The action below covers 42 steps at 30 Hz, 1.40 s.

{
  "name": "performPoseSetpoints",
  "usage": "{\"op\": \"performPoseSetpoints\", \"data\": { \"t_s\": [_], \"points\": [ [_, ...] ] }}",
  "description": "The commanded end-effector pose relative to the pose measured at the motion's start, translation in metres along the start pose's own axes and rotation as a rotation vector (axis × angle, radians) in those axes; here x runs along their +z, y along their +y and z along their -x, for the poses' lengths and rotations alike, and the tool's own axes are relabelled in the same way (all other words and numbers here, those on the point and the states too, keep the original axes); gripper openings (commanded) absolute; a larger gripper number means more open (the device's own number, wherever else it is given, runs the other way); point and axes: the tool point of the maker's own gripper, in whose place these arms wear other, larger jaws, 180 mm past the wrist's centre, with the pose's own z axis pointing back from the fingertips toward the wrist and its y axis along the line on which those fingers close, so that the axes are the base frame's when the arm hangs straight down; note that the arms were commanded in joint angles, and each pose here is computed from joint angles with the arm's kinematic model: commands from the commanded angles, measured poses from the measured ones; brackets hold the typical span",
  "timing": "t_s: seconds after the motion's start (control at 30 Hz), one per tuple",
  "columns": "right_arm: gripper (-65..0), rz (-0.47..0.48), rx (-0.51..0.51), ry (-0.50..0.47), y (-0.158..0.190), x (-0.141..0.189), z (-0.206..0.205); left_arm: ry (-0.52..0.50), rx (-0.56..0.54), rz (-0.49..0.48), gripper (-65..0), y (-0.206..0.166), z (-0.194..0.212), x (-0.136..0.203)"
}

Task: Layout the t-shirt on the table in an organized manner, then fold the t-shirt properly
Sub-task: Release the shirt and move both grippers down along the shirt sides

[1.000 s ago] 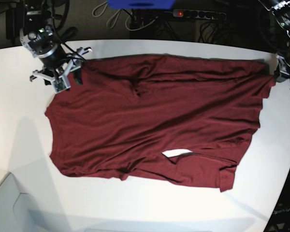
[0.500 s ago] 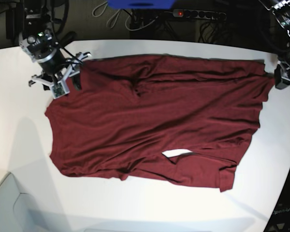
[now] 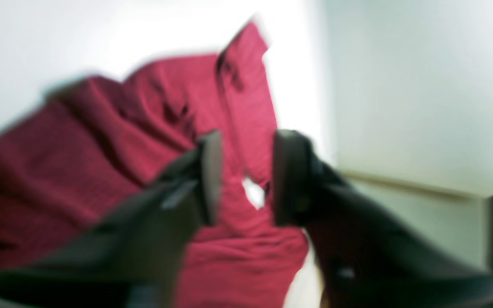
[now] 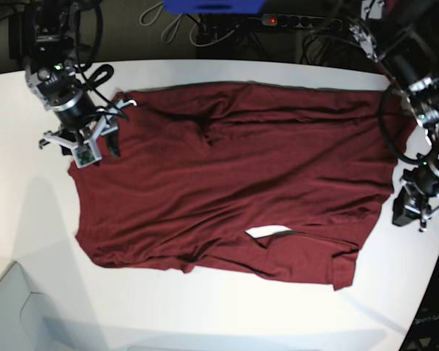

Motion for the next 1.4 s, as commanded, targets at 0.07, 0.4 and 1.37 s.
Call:
{"op": "performPoseSetpoints", "data": {
  "t_s": [0.07, 0.4, 1.37],
  "points": [
    [-41.6, 0.012, 0.004, -0.063, -0.005, 0.001, -0.017, -0.046, -0.079, -0.021, -65.0, -0.027, -0.013, -0.025],
    [-41.6, 0.016, 0.024, -0.052, -0.011, 0.002, -0.014, -0.165, -0.423, -0.252, -64.7, -0.030, -0.007, -0.106],
    [-41.7, -0.075, 0.001, -0.145, -0.005, -0.090, -0.084, -0.364, -0.770, -0.512, -64.7, 0.062, -0.056, -0.094]
  ]
}}
